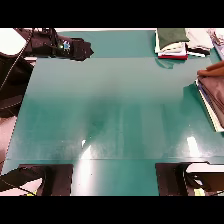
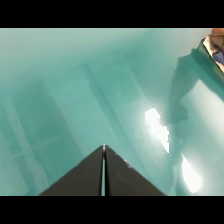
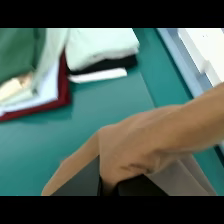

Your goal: Fold the shirts.

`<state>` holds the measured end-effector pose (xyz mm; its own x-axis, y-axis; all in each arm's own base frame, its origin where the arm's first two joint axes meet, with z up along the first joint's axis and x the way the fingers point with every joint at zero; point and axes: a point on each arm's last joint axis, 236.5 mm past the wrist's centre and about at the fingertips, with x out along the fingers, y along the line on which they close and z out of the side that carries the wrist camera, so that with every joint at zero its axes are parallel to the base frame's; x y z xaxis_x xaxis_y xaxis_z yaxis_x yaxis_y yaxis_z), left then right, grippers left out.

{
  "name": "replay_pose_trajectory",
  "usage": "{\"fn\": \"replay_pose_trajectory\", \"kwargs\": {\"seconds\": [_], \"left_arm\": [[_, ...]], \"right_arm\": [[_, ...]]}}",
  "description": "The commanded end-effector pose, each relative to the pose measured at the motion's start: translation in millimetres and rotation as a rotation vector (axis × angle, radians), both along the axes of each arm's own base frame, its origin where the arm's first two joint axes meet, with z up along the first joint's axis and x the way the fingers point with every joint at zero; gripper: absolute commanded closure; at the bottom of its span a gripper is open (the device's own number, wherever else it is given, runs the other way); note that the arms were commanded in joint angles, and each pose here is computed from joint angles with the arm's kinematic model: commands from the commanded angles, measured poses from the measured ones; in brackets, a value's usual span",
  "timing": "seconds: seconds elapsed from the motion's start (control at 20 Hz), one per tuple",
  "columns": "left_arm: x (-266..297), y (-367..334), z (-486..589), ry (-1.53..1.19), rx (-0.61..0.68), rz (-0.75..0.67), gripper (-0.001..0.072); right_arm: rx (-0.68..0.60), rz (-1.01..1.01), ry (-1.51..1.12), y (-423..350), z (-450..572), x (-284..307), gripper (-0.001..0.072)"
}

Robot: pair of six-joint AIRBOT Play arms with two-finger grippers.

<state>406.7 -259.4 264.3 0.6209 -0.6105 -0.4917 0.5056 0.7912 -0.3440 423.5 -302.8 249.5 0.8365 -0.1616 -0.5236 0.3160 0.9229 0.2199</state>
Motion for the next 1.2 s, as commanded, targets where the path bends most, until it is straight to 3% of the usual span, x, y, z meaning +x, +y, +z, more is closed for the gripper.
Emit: {"fn": "replay_pose_trajectory", "kwargs": {"seconds": [0.0, 0.25, 0.3, 0.4, 0.5, 0.75, 0.95, 1.15], "left_arm": [[-4, 0, -6, 0.022, 0.016, -0.011, 0.0677], [-6, 1, -9, 0.027, 0.031, -0.019, 0.0678], [-6, 1, -9, 0.027, 0.032, -0.019, 0.0677], [-6, 1, -9, 0.016, 0.042, -0.028, 0.0677], [-5, 1, -8, 0.015, 0.041, -0.027, 0.0677], [-5, 1, -8, 0.015, 0.04, -0.027, 0.0677], [-6, 1, -9, 0.017, 0.041, -0.027, 0.0677], [-4, 1, -7, 0.008, 0.036, -0.024, 0.0677]], "right_arm": [[0.005, -0.081, 0.18, -16, -44, -57, 0.0694], [0.074, -0.239, 0.362, -23, -108, -152, 0.0681], [0.091, -0.268, 0.383, -24, -118, -168, 0.0597], [0.134, -0.325, 0.401, -26, -132, -194, 0.0317], [0.16, -0.357, 0.359, -26, -129, -202, 0.0198], [0.196, -0.206, 0.059, 13, -52, -128, 0.0188], [0.252, 0.173, -0.008, 140, -19, -46, 0.0189], [0.253, 0.534, 0.06, 289, -33, -10, 0.019]]}}
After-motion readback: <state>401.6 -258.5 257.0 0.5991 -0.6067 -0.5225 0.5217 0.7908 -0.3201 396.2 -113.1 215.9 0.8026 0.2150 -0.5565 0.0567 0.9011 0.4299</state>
